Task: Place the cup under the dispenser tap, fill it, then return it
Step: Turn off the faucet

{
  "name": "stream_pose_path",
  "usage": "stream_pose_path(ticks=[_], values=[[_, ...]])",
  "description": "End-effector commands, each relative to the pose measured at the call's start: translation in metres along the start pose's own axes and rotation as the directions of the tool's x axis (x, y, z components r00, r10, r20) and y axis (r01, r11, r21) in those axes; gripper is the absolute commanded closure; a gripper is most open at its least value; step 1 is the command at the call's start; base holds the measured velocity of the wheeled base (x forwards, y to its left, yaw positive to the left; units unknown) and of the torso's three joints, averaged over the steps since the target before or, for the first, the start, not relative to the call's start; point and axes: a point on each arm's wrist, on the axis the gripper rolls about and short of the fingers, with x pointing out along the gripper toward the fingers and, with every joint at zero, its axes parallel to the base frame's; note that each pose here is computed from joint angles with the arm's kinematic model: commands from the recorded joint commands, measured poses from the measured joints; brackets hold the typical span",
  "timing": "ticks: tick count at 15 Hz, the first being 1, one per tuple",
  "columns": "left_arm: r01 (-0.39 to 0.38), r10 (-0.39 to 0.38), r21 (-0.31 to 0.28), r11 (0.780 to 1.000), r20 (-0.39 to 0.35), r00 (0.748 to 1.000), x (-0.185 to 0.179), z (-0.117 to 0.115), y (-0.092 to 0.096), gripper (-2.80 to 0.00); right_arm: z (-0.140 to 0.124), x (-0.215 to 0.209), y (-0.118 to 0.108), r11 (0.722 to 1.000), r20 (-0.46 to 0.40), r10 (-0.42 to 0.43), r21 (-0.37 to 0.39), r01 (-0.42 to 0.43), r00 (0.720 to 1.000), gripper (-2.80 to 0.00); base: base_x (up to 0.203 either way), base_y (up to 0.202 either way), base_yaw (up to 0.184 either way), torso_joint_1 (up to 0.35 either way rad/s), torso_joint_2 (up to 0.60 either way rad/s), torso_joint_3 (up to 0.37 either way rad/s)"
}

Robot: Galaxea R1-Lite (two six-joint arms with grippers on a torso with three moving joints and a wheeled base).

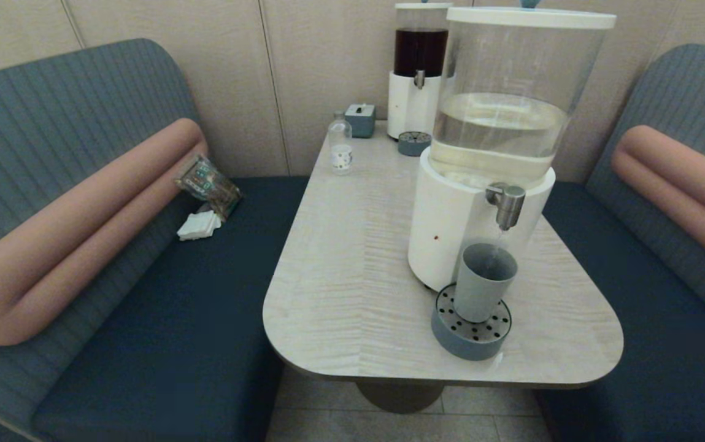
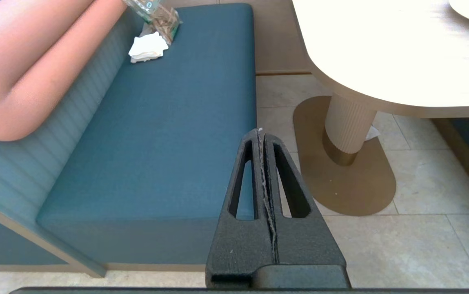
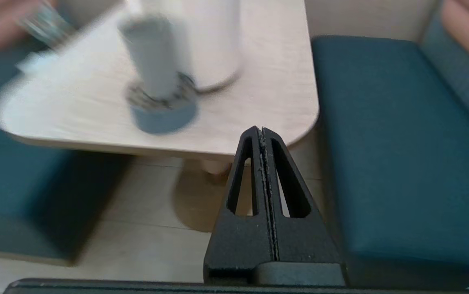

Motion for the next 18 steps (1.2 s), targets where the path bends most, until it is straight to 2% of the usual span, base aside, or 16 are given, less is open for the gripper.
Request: stream_pose_path(ticks=[1, 3, 4, 6, 18], values=[[0.000, 0.000, 0.000, 1.000, 0.001, 1.000, 0.000, 0.000, 0.000, 0.00, -0.032, 0.022, -0.003, 0.999, 0.013, -0.012, -0.036, 0.012, 1.000, 0.00, 0.000, 0.000, 0.000, 0.000, 0.00, 0.000], [0.000, 0.000, 0.000, 1.000, 0.001, 1.000, 0.000, 0.000, 0.000, 0.00, -0.049, 0.030, -0.005, 0.995, 0.044, -0.021, -0.098, 0.025, 0.999, 0.00, 0.000, 0.000, 0.000, 0.000, 0.00, 0.000], [0.000, 0.000, 0.000, 1.000, 0.000, 1.000, 0.000, 0.000, 0.000, 0.00, -0.053, 0.031, -0.005, 0.994, 0.033, -0.023, -0.110, 0.027, 0.999, 0.00, 0.000, 0.000, 0.000, 0.000, 0.00, 0.000], [0.000, 0.000, 0.000, 1.000, 0.000, 1.000, 0.000, 0.000, 0.000, 0.00, -0.057, 0.031, -0.006, 0.994, -0.015, -0.028, -0.104, 0.027, 0.999, 0.00, 0.000, 0.000, 0.000, 0.000, 0.00, 0.000], [0.000, 0.000, 0.000, 1.000, 0.000, 1.000, 0.000, 0.000, 0.000, 0.00, -0.058, 0.031, -0.006, 0.998, -0.023, -0.052, -0.024, 0.051, 0.998, 0.00, 0.000, 0.000, 0.000, 0.000, 0.00, 0.000]])
